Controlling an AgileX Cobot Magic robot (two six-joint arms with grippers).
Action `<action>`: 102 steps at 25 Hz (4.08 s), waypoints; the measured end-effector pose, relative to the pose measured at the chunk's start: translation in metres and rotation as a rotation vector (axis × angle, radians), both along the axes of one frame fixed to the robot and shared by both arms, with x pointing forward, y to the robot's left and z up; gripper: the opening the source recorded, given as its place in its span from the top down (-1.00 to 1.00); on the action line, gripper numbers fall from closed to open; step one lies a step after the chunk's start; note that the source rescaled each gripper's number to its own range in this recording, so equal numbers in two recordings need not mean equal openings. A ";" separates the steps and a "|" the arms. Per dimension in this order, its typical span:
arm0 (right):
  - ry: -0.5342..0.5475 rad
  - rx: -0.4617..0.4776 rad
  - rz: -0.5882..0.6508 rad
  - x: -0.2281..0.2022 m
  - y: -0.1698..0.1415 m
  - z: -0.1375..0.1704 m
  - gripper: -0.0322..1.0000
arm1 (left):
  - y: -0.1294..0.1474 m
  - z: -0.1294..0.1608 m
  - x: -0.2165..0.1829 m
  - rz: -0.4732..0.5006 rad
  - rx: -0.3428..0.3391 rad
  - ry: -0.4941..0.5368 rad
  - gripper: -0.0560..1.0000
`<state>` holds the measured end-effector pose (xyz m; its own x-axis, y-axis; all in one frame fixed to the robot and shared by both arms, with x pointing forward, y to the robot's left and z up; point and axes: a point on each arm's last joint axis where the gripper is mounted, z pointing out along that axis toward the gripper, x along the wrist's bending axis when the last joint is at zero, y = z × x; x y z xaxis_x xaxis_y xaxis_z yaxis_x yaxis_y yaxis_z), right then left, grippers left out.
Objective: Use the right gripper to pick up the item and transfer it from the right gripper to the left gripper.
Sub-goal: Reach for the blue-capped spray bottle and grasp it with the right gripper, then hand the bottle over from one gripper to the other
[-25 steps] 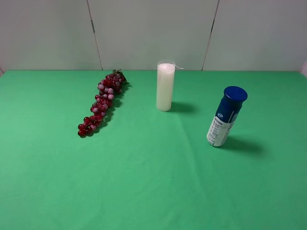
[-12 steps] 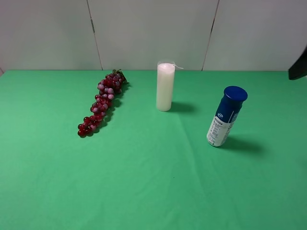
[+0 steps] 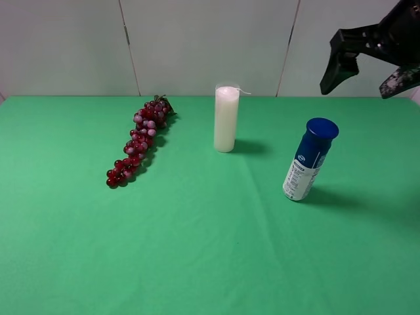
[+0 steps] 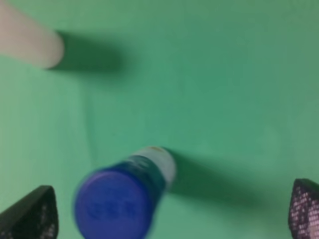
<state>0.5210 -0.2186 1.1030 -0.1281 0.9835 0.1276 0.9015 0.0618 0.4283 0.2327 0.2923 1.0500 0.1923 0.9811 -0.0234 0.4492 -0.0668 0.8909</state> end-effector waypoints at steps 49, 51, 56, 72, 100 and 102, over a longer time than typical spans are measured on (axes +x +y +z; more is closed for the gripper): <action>0.325 -0.054 -0.004 0.028 0.033 -0.107 -0.33 | 0.000 0.000 0.000 0.000 0.000 0.000 -0.79; 0.326 -0.056 -0.005 0.028 0.033 -0.107 0.91 | 0.000 0.000 0.000 0.000 0.000 0.000 -0.79; 0.324 -0.057 -0.005 0.028 0.033 -0.107 0.94 | 0.000 0.000 0.000 0.000 0.000 0.000 -0.79; 0.338 -0.032 -0.007 0.028 0.036 -0.104 0.94 | 0.000 0.000 0.000 0.000 0.000 0.000 -0.79; -0.225 0.681 0.245 -0.059 0.026 -0.013 0.94 | 0.000 0.000 0.000 0.000 0.000 0.000 -0.77; -0.265 0.732 0.250 -0.059 0.028 -0.018 0.94 | 0.000 0.000 0.000 0.000 0.000 0.000 -0.77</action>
